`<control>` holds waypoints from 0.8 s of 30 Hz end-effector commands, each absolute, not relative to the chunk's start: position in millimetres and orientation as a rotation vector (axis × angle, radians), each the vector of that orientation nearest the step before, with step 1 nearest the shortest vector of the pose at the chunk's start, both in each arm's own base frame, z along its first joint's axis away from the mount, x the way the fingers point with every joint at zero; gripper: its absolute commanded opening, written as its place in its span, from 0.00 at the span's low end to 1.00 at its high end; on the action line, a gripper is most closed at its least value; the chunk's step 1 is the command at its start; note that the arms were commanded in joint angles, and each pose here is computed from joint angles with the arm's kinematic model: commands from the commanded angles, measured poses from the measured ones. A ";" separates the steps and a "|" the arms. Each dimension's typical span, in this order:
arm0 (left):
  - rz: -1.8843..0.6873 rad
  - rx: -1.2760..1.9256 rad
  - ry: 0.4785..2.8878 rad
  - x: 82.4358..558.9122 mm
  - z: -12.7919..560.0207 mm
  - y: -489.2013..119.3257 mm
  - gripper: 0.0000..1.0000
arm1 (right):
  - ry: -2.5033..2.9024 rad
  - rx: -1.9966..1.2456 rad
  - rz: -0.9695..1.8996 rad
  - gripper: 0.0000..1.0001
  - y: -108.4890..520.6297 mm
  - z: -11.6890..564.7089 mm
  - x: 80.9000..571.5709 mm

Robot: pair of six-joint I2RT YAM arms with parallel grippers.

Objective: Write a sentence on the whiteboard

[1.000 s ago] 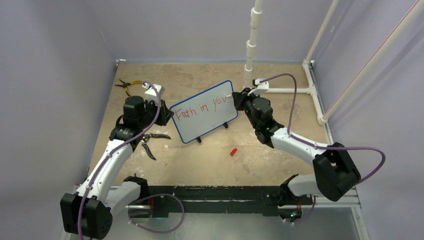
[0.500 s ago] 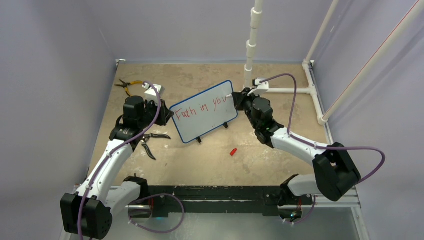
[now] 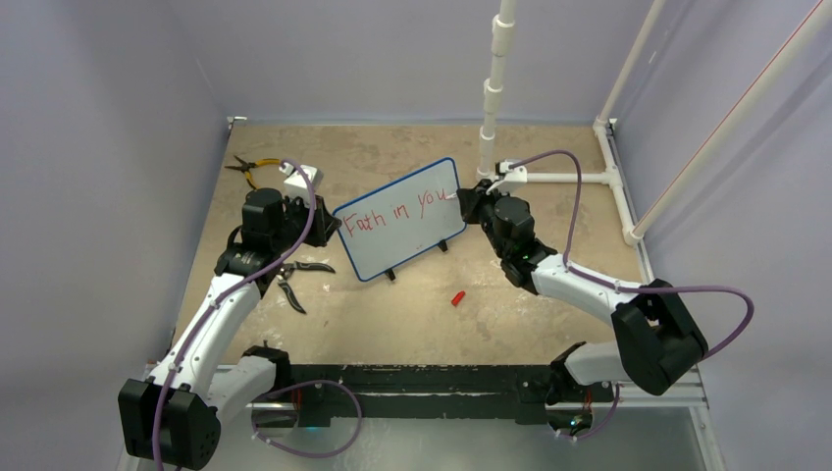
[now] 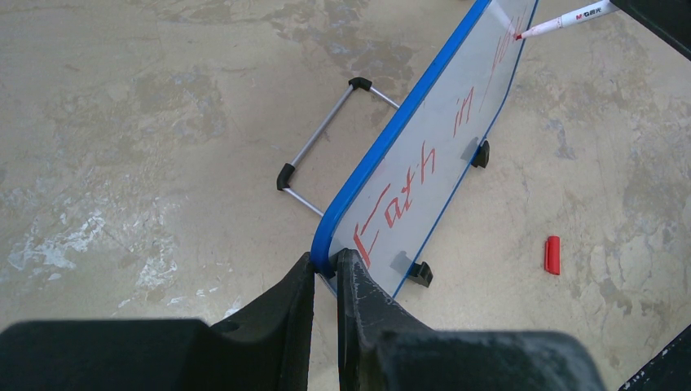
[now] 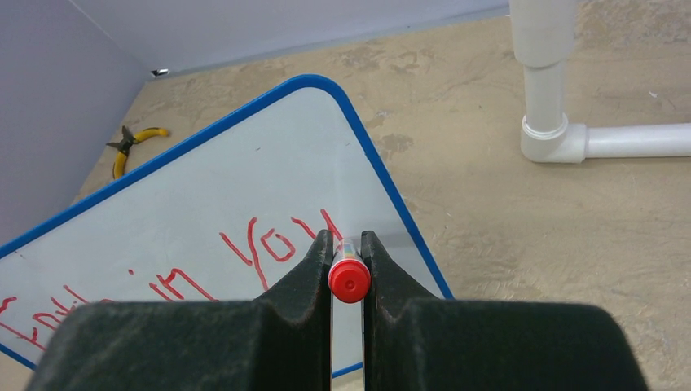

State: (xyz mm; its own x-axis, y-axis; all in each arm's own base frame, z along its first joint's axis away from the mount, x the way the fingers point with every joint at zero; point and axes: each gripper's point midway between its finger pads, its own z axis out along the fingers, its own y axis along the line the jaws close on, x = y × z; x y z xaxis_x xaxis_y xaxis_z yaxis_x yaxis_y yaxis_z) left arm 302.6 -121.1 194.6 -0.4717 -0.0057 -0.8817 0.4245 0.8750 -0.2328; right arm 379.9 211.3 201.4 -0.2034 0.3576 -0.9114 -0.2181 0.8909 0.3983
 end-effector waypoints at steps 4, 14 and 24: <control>-0.523 0.323 2.013 303.3 190.2 -121.9 0.00 | 1.642 0.161 0.486 0.00 199.0 224.2 384.5; -0.522 0.322 2.011 303.2 190.6 -121.7 0.00 | 1.597 0.172 0.517 0.00 194.7 246.8 376.2; -0.523 0.324 2.010 302.6 191.4 -122.1 0.00 | 1.566 0.132 0.549 0.00 205.1 262.3 381.7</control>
State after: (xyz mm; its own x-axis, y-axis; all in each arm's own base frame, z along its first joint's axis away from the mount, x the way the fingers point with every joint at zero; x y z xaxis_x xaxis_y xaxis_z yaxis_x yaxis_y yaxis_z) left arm 302.6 -121.3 194.5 -0.4721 -0.0056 -0.8815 0.4253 0.8745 -0.2333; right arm 373.5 199.2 232.4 -0.1454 0.3883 -0.9100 -0.2048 0.8880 0.4117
